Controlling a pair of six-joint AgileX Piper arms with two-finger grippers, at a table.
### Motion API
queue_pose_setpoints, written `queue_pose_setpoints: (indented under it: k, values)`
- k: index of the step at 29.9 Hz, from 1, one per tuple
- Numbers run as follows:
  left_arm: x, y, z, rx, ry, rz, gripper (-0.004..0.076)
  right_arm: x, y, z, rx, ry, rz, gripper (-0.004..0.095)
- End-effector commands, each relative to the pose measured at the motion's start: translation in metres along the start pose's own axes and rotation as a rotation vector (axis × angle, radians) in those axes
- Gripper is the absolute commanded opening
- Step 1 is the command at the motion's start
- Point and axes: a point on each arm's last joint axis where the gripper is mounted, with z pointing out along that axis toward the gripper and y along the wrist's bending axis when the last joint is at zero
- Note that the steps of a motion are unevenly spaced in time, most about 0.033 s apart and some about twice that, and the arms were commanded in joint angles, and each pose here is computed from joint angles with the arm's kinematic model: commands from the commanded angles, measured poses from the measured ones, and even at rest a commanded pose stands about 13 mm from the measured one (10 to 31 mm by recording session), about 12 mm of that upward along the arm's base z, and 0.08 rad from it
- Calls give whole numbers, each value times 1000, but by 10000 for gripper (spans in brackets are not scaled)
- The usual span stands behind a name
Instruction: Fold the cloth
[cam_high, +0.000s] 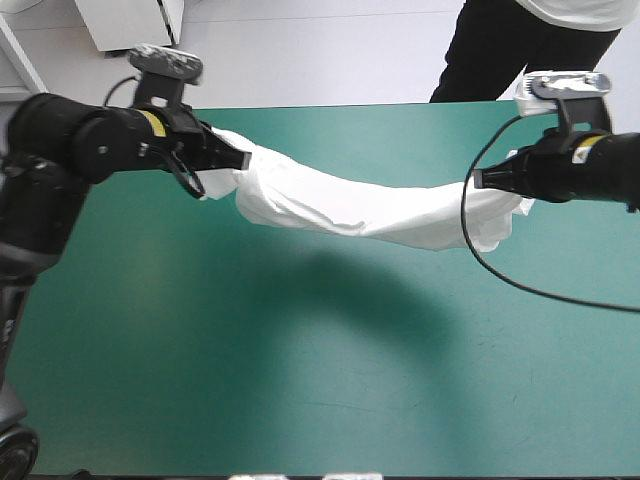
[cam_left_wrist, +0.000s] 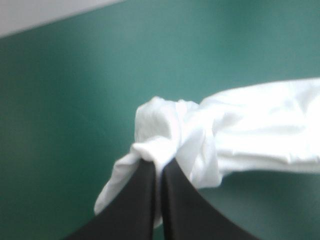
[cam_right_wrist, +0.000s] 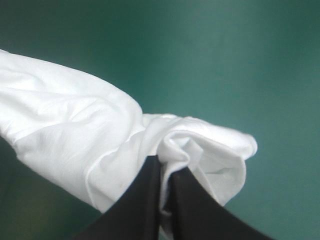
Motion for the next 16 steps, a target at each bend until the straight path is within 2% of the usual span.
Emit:
queue_pose_setpoints:
  k: [1,9,13,16]
  values:
    - [-6,6,-84,2,-201,-5,-10,9,7,-72,-16,-191,-41,-17]
    - [-10,4,-181,95,-508,19,-10,14,21,-181,-40,-535,-108,-17]
    - [-8,-2,-207,177,-594,40,-10,12,23,-205,-41,-623,-122,-17]
    - [-5,-3,-217,201,-619,41,-10,12,23,-206,-43,-627,-117,-17]
